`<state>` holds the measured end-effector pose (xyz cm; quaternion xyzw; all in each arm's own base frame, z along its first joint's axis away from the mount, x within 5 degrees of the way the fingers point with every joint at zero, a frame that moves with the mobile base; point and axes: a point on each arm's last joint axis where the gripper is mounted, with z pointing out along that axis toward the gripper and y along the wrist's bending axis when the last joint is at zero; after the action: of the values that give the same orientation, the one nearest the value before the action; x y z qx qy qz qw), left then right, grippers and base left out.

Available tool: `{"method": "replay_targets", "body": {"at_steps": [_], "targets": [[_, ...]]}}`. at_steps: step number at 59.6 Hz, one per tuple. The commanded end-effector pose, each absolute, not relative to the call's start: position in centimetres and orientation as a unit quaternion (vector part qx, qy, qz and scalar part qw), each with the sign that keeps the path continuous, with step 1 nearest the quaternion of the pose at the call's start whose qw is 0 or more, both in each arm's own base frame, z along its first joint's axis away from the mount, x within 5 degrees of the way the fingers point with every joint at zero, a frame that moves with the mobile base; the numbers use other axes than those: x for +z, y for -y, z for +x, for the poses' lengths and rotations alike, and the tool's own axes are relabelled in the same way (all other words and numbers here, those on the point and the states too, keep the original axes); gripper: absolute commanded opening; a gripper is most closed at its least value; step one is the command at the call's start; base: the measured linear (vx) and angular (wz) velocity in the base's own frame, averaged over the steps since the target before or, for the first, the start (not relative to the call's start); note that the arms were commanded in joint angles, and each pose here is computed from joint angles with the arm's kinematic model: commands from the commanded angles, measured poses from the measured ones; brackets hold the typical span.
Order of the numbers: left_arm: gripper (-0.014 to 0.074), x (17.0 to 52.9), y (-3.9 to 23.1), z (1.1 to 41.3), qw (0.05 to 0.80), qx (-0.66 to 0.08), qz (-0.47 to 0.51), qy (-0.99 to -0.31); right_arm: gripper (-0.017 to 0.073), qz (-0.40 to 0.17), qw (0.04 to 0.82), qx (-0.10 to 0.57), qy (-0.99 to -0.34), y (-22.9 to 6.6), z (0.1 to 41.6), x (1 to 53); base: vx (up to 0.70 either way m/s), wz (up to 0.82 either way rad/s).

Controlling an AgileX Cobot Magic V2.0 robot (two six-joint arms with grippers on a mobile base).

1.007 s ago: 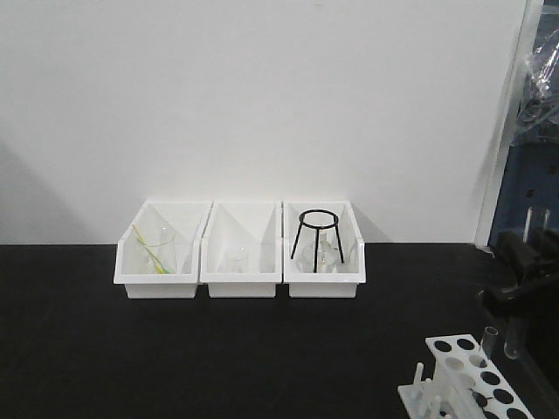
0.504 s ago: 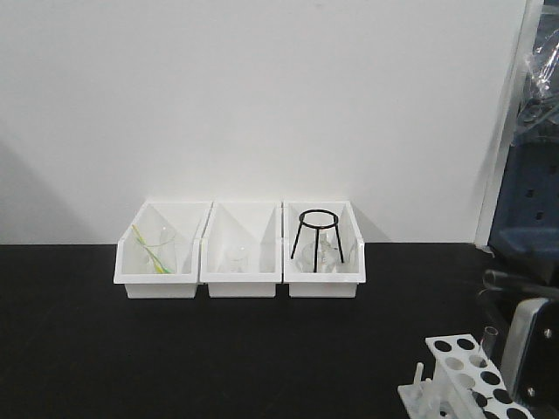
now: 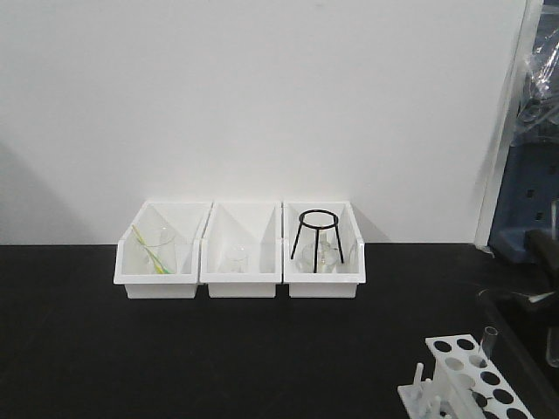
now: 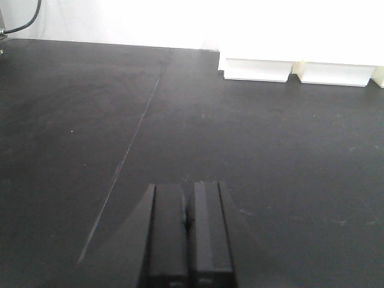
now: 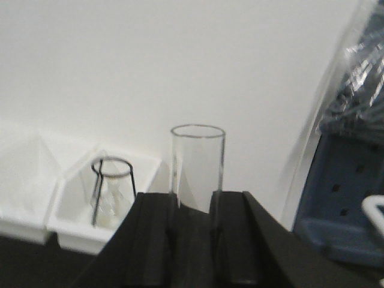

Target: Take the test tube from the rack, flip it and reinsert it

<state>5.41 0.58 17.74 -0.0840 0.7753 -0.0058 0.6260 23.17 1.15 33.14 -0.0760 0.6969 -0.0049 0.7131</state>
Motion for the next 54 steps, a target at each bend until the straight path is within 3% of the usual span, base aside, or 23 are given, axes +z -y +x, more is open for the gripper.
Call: {"method": "replay_targets", "body": {"at_steps": [1,8,17,54], "targets": [[-0.0006,18.6,-0.5,5.5,0.663,-0.012,-0.078,-0.744,-0.0006,0.011,0.799,0.064,-0.598,-0.7,22.3,34.6,0.00,0.00],[-0.0006,18.6,-0.5,5.5,0.663,-0.012,-0.078,-0.744,-0.0006,0.009,0.832,0.066,-0.551,-0.6,21.1,31.7,0.00,0.00],[-0.0006,18.6,-0.5,5.5,0.663,-0.012,-0.078,-0.744,-0.0006,0.004,0.817,0.068,-0.573,-0.8,21.1,28.4,0.00,0.00],[-0.0006,18.6,-0.5,5.5,0.663,-0.012,-0.078,-0.744,-0.0006,-0.028,0.804,0.065,-0.590,-1.3,25.6,23.8,0.00,0.00]]}}
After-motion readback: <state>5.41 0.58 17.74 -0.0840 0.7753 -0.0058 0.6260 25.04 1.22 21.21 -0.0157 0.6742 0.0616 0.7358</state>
